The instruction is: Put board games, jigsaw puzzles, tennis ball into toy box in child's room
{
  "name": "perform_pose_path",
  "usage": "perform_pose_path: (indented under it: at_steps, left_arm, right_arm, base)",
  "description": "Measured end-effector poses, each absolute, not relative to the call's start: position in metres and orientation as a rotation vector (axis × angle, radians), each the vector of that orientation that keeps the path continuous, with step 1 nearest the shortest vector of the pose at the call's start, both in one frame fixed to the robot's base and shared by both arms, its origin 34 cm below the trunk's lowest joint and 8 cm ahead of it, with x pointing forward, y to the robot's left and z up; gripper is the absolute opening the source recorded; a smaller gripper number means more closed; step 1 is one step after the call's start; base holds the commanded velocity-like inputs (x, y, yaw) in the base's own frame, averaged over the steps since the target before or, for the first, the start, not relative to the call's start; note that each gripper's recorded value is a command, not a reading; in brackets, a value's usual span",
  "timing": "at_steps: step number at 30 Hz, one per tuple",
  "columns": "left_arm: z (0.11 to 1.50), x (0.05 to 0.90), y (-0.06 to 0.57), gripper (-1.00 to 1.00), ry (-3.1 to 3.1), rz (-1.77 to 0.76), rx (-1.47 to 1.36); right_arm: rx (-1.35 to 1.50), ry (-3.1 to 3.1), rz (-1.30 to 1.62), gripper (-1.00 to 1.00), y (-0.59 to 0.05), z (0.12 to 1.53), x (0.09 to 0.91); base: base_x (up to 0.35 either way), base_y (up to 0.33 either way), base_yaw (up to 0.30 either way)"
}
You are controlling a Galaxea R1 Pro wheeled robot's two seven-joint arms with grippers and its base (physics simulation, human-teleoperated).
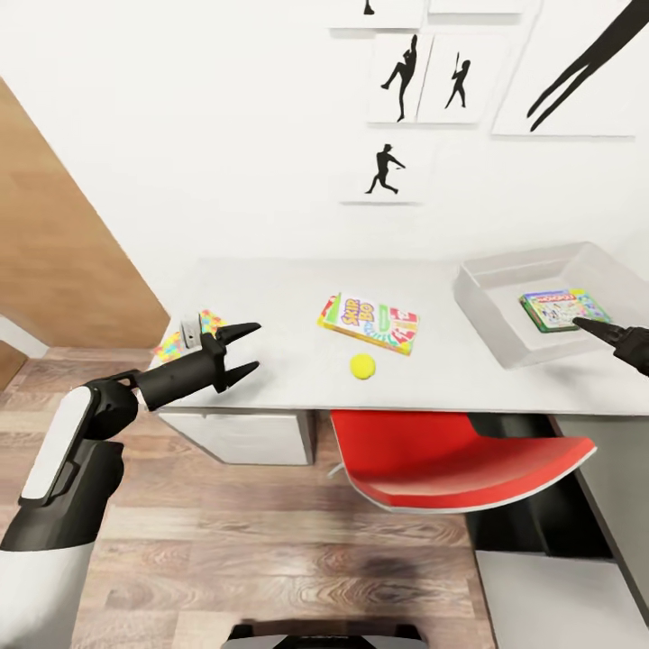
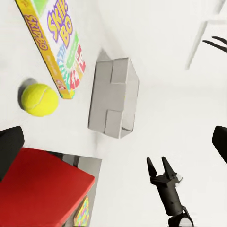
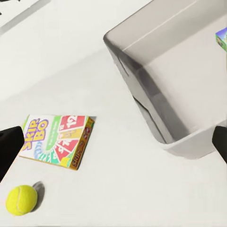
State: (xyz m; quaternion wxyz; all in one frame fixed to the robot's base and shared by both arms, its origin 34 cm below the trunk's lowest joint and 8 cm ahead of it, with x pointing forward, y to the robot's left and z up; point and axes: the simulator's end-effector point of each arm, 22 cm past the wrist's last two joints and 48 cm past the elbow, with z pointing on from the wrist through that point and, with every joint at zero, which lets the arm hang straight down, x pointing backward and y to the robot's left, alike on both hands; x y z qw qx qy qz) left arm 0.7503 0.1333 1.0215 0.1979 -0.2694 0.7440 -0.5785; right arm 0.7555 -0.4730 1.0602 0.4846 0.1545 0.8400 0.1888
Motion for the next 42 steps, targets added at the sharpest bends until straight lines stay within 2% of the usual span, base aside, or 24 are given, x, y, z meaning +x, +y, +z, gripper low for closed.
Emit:
perform_pose_path:
  at_steps: [13, 26, 30, 42]
  left_arm:
    - [0.962, 0.672, 0.188, 1.00, 1.991, -1.649, -0.947]
    - [0.957, 0.619, 0.201, 1.00, 1.905, -1.652, -0.862]
    - [0.943, 0.591, 0.198, 1.00, 1.946, -1.616, -0.823]
    - [0.929, 0.550, 0.202, 1.00, 1.970, -1.551, -0.803]
  right_arm:
    - [0.329, 2.167, 0.480, 1.00, -0.446, 1.019, 0.737]
    - [0.340, 2.278, 0.526, 1.00, -0.435, 0.977, 0.687]
    - [0.310, 2.258, 0.640, 1.00, -0.423, 0.976, 0.662]
    - [0.235, 2.173, 0.725, 1.00, -0.412, 0.999, 0.657]
  base:
    - [-0.001, 0.003, 0.245]
    - [0.000, 0.000, 0.107]
    - [0.000, 0.000, 0.078]
    - [0.000, 0.000, 0.093]
